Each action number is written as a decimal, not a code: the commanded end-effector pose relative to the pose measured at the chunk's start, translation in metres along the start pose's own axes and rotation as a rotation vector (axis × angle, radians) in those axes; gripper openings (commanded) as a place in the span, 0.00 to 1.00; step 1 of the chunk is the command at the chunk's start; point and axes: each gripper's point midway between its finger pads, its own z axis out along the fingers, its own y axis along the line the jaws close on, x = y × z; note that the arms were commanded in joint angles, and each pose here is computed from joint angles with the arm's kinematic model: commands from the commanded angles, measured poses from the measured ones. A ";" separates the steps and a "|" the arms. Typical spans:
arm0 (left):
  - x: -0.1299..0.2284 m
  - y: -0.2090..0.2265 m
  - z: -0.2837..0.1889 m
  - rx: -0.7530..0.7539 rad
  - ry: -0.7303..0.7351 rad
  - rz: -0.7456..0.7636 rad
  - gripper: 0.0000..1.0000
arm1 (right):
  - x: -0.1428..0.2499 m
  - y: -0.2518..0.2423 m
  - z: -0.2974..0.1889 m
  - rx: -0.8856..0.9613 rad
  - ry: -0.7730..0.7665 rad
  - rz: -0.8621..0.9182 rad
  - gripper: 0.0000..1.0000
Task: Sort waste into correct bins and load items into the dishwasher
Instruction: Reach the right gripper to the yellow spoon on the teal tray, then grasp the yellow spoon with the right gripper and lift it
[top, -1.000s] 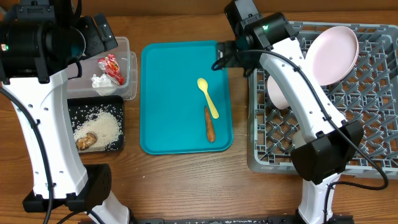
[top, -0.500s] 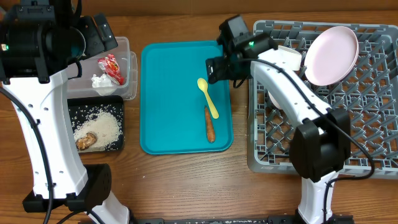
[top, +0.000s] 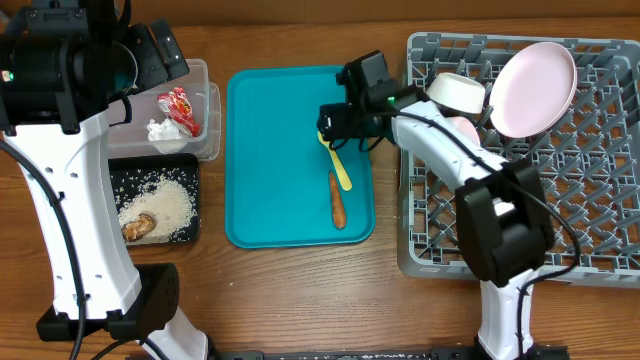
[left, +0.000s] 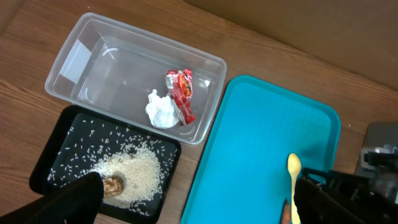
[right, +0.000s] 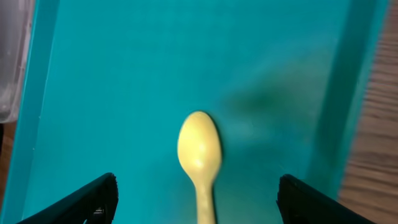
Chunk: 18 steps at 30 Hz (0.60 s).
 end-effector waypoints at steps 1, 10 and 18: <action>-0.002 -0.002 0.000 0.011 -0.005 -0.015 1.00 | 0.016 0.004 0.021 0.021 0.038 -0.002 0.80; -0.002 -0.002 0.000 0.011 -0.005 -0.015 1.00 | 0.018 -0.001 0.036 0.150 -0.005 -0.022 0.66; -0.002 -0.002 0.000 0.011 -0.005 -0.015 1.00 | 0.019 -0.014 0.052 0.226 -0.032 0.013 0.59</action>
